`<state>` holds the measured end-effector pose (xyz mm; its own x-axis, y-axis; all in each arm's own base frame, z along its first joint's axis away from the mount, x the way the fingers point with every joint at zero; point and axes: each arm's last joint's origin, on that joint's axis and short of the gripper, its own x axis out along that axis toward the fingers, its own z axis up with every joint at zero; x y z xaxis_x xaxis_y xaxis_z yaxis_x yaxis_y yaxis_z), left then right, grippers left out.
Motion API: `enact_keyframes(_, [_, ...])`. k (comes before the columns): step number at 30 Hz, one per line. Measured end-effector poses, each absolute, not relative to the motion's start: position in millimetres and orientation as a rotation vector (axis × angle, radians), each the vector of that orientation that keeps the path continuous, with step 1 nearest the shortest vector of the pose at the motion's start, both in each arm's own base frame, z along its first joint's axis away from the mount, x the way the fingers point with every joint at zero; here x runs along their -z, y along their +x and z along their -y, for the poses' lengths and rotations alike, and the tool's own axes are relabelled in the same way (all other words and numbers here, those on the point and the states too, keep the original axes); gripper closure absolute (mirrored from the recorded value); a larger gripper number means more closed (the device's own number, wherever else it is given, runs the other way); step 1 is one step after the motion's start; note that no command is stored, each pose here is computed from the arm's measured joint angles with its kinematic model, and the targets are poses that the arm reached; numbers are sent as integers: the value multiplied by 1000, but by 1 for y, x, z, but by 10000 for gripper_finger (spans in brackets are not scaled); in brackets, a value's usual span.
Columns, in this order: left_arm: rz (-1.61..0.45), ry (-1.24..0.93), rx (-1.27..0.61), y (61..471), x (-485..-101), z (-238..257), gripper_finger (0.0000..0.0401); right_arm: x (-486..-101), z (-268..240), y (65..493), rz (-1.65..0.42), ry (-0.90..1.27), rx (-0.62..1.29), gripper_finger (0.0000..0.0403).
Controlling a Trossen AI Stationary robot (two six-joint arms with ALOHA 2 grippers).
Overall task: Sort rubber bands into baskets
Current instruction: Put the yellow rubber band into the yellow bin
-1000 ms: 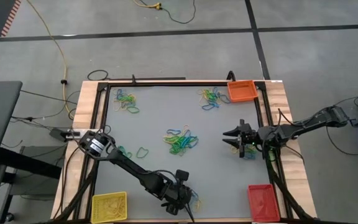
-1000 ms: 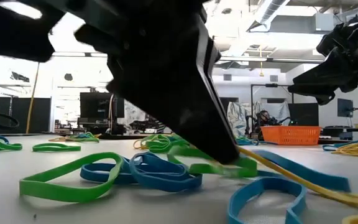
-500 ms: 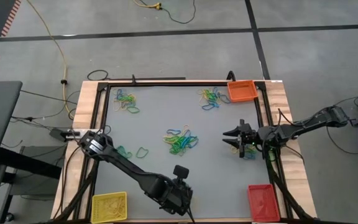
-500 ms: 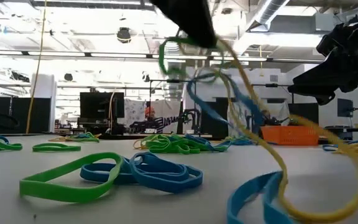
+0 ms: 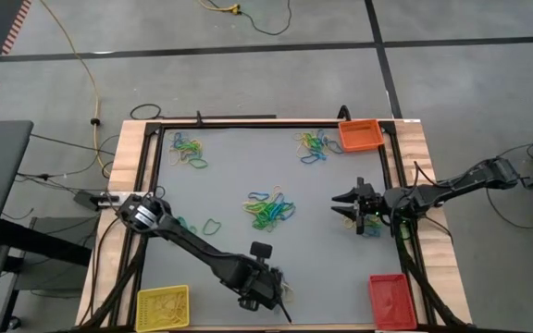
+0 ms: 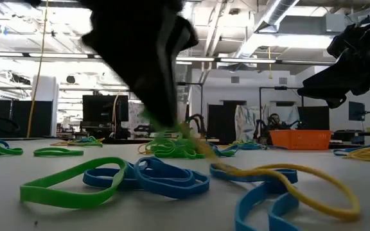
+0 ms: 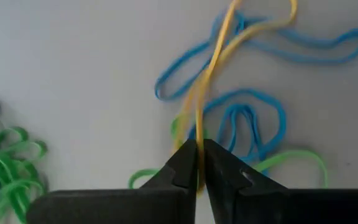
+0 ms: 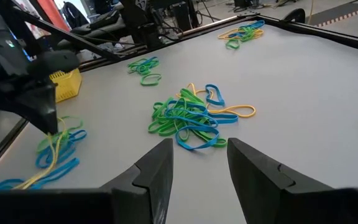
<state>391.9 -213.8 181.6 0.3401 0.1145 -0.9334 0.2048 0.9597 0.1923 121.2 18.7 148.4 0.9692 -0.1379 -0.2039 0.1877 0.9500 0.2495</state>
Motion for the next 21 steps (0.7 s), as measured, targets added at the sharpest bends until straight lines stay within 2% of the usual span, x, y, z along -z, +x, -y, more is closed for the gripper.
enact_keyframes(10, [-1208, 284, 41, 393, -178, 214, 293, -148, -19, 121, -186, 271, 167, 223])
enact_keyframes(17, [-1152, 284, 55, 398, -180, 214, 290, -148, -19, 121, -186, 271, 166, 223])
enact_keyframes(21, [-1065, 231, 159, 409, -184, 219, 293, -148, -19, 121, -186, 271, 167, 223])
